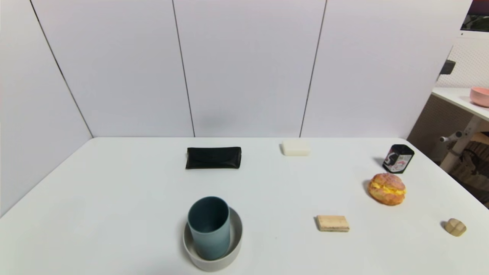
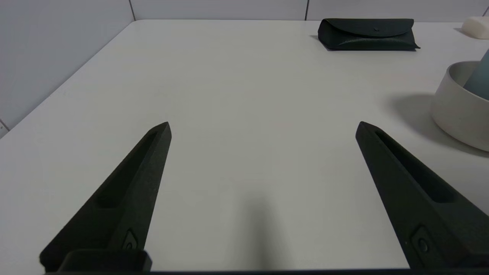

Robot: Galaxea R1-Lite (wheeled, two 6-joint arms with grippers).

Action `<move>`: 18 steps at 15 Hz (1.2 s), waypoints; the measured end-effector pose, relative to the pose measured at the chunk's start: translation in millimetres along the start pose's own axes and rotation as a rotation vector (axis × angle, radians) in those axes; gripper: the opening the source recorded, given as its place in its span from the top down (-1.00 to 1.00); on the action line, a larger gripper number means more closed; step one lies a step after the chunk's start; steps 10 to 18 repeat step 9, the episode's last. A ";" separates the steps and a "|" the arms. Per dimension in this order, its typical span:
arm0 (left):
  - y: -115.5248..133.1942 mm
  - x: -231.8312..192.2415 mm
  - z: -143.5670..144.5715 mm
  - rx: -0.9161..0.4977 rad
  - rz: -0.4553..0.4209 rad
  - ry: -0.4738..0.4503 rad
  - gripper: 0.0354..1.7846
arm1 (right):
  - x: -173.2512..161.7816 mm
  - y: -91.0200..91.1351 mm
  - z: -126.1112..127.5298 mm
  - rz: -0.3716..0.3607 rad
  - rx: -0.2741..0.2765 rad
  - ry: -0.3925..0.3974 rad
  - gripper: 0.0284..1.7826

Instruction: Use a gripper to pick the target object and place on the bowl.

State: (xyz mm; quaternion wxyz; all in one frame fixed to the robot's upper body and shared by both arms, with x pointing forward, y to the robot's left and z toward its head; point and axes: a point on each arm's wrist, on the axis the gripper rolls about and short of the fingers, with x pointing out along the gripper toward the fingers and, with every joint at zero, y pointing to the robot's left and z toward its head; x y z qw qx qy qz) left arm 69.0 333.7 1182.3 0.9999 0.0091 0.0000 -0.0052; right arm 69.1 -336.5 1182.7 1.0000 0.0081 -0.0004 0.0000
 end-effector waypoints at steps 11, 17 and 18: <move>0.0 0.0 0.0 0.000 0.000 0.000 -0.91 | 0.0 0.0 0.0 0.000 -0.001 0.000 -0.97; 0.0 0.0 0.0 0.000 0.000 0.000 -0.91 | 0.0 0.0 0.0 0.000 -0.001 0.000 -0.97; 0.0 0.0 0.0 0.000 0.000 0.000 -0.91 | 0.0 0.0 0.0 0.000 -0.001 0.000 -0.97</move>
